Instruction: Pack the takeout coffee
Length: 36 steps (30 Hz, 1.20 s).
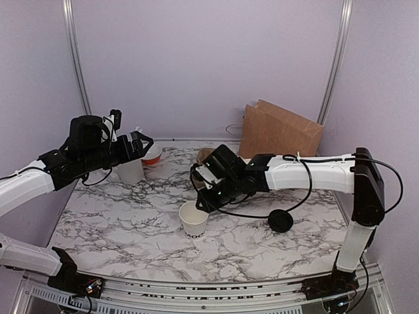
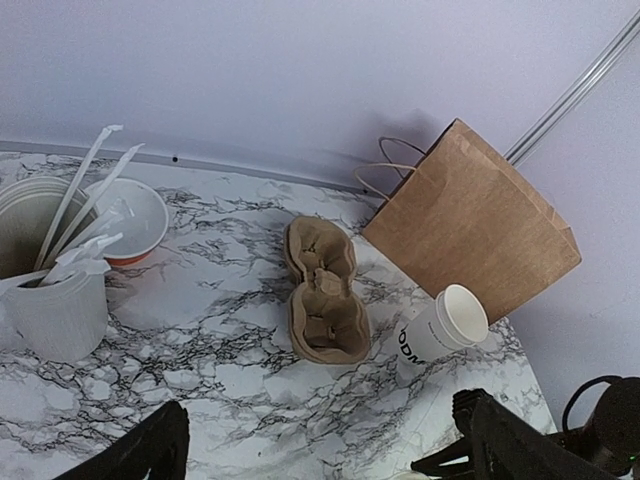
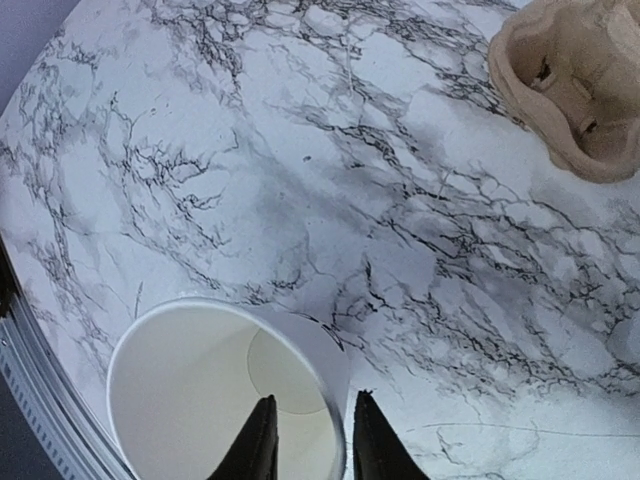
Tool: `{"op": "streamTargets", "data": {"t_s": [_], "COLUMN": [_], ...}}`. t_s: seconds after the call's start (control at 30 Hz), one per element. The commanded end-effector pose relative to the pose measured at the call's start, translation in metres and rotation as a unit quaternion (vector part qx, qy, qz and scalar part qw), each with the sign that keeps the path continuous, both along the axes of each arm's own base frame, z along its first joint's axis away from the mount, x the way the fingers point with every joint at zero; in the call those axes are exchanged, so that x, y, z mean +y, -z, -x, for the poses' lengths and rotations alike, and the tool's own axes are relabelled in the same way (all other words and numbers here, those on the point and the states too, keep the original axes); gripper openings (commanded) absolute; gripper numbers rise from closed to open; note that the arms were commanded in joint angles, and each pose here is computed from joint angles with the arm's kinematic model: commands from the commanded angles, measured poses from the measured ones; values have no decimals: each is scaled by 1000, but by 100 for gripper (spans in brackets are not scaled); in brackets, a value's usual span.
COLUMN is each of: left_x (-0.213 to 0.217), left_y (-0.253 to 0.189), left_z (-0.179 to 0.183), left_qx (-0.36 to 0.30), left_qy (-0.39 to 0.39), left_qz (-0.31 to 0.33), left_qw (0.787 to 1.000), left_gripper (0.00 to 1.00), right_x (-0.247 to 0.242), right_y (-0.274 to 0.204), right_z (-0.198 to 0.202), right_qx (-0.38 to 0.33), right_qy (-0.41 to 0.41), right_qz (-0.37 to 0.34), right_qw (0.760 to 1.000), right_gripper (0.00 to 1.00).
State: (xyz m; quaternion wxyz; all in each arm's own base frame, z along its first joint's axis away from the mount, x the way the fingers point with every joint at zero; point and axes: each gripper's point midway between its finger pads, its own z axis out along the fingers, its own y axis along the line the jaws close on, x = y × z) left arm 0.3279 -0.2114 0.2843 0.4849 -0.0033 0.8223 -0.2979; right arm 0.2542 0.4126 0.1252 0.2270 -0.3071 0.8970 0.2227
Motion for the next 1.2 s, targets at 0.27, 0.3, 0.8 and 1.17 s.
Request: {"op": "streamTargets", "data": {"t_s": [0.27,0.3,0.8,1.17], "left_x": [-21,-23,-53,-60], "left_y": [-7,-7,-15,-15], "left_z": [-2,-2,4,4], "left_qx": [9,9,9,10], "left_qy": [47,52,102,105], "left_qz": [21,22,46,49], "left_qw": [999,998,994,993], "left_gripper": [99,99,99,99], "right_x": [-36,-44,-211,-237], "right_y": [-54,-55,-28,14], "right_z": [0,0,-3,-6], "right_qx": [-34,-32,8,12], "right_qy": [45,53,254,282], "right_qz": [-14,-15,-6,52], "right_qw": [998,998,967,958], "right_gripper": [40,41,44,44]}}
